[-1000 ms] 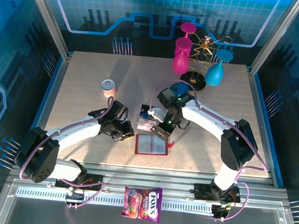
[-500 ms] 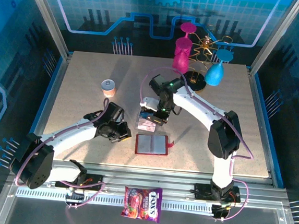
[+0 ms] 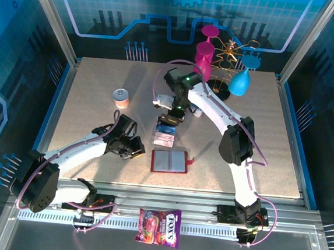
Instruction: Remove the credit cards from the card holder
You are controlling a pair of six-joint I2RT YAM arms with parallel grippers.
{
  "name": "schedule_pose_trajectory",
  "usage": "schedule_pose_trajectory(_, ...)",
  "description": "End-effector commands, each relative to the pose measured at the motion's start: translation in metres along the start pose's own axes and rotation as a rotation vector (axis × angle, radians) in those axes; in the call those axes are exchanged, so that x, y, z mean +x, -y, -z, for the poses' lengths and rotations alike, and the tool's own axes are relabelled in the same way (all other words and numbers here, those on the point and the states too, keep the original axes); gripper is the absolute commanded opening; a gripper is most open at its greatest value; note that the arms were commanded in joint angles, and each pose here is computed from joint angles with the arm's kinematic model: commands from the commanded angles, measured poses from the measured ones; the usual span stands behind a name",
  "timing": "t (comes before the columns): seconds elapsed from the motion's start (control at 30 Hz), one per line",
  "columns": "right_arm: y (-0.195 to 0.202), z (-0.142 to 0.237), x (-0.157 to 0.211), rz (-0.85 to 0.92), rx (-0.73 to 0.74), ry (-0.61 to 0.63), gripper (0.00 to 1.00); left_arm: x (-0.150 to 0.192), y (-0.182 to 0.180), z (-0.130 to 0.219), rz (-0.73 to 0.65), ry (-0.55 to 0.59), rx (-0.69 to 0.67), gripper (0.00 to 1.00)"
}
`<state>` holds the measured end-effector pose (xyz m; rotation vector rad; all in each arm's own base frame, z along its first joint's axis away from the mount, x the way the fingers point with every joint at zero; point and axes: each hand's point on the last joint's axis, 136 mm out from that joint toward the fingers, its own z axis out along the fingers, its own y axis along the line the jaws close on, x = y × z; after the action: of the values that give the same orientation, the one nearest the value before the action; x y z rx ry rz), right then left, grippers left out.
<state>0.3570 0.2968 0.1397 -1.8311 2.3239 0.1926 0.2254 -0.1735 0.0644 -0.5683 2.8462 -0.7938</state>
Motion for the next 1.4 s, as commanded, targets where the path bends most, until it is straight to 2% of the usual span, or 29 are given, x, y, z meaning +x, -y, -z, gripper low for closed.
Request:
schedule_pose_trajectory(0.0, 0.002, -0.004, 0.006, 0.009, -0.037, -0.04, 0.0, 0.001, -0.008, 0.001, 0.032, 0.001, -0.019, 0.13)
schedule_pose_trajectory(0.33, 0.011, -0.012, -0.002, 0.018, -0.04, -0.03, 0.0, -0.004, -0.009, 0.002, 0.039, 0.001, -0.019, 0.13)
schedule_pose_trajectory(0.4, 0.012, -0.024, 0.002, 0.017, -0.06, -0.054, 0.0, -0.004, -0.01, 0.002, 0.041, 0.0, -0.02, 0.13)
schedule_pose_trajectory(0.7, 0.012, -0.031, 0.013, 0.023, -0.095, -0.085, 0.0, -0.004, -0.008, 0.002, 0.044, -0.002, -0.016, 0.13)
schedule_pose_trajectory(1.37, 0.037, -0.046, 0.019, 0.091, -0.034, -0.134, 0.02, -0.003, -0.012, 0.002, 0.052, -0.008, -0.027, 0.12)
